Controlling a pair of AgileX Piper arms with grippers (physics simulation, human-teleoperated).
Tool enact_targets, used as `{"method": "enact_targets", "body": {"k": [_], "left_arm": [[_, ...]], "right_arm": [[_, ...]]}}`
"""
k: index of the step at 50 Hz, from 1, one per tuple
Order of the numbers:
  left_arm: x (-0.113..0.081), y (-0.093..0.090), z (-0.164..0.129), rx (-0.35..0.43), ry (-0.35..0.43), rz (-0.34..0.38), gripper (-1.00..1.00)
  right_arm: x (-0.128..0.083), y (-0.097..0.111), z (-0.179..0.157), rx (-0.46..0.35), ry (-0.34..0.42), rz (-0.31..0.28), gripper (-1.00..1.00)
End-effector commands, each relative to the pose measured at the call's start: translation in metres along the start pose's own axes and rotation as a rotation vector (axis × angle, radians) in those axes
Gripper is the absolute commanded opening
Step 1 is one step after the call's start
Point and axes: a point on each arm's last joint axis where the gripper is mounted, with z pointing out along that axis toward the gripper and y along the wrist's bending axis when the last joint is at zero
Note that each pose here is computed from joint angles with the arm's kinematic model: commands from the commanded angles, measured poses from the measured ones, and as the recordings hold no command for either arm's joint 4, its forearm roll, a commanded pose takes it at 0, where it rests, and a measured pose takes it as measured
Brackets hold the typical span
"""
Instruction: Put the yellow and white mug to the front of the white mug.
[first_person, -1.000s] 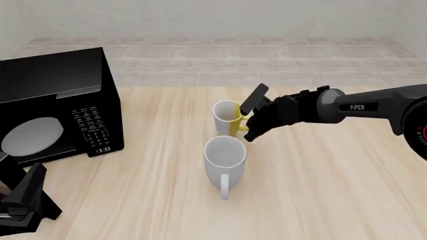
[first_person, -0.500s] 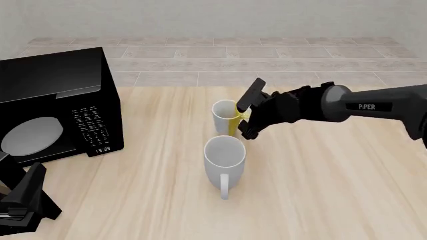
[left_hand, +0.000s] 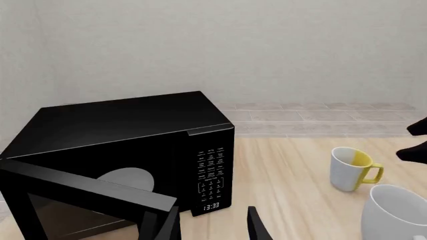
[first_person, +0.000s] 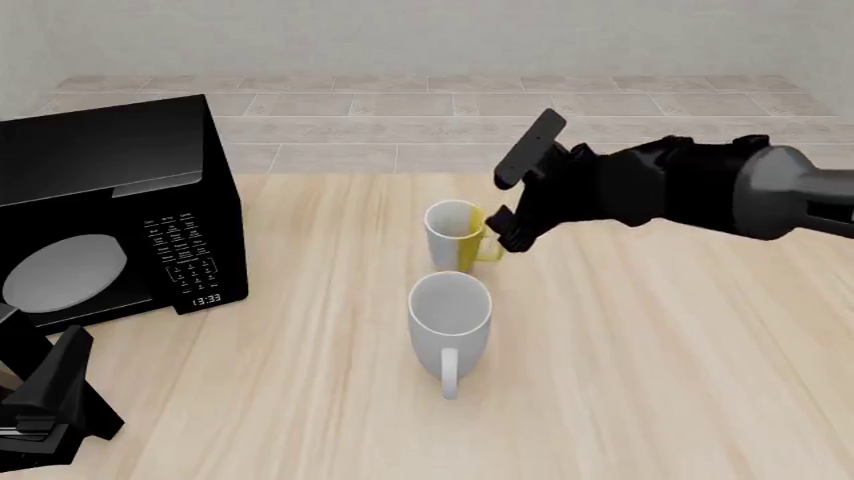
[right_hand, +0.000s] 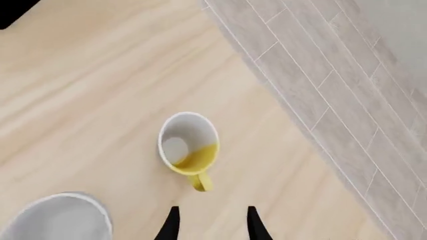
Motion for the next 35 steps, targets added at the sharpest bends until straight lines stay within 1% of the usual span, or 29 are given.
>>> {"method": "enact_targets", "body": {"k": [1,2,4,8,9,12,19,21,23,24,25,26,28,35], "left_arm": [[0.000,0.000,0.000,0.000,0.000,0.000,1.00],[0.000,0.000,0.000,0.000,0.000,0.000,1.00],[0.000,0.000,0.000,0.000,0.000,0.000,1.00],[0.000,0.000,0.000,0.000,0.000,0.000,1.00],[0.000,0.000,0.000,0.000,0.000,0.000,1.00],[0.000,0.000,0.000,0.000,0.000,0.000,1.00],[0.000,0.000,0.000,0.000,0.000,0.000,1.00],[0.000,0.000,0.000,0.000,0.000,0.000,1.00],[0.000,0.000,0.000,0.000,0.000,0.000,1.00],[0.000,0.000,0.000,0.000,0.000,0.000,1.00],[0.000,0.000,0.000,0.000,0.000,0.000,1.00],[0.000,0.000,0.000,0.000,0.000,0.000,1.00],[0.000,0.000,0.000,0.000,0.000,0.000,1.00],[0.000,0.000,0.000,0.000,0.000,0.000,1.00]], "right_arm": [[-0.010,0.007,-0.052,0.032,-0.109,0.036,1.00],[-0.010,0.010,-0.057,0.030,-0.119,0.041,1.00],[-0.007,0.010,-0.061,0.039,-0.126,0.041,1.00],[-0.003,0.009,-0.080,0.063,-0.158,0.046,1.00],[-0.002,0.007,-0.088,0.075,-0.173,0.051,1.00],[-0.002,0.005,-0.099,0.092,-0.195,0.073,1.00],[0.012,-0.003,-0.111,0.154,-0.222,0.093,1.00],[0.015,-0.002,-0.117,0.164,-0.236,0.108,1.00],[0.022,-0.006,-0.125,0.199,-0.246,0.121,1.00],[0.022,-0.006,-0.125,0.199,-0.246,0.121,1.00],[0.024,-0.006,-0.130,0.205,-0.256,0.136,1.00],[0.024,-0.004,-0.133,0.204,-0.263,0.140,1.00],[0.027,-0.005,-0.133,0.210,-0.256,0.137,1.00],[0.035,-0.013,-0.149,0.267,-0.276,0.173,1.00]]}}
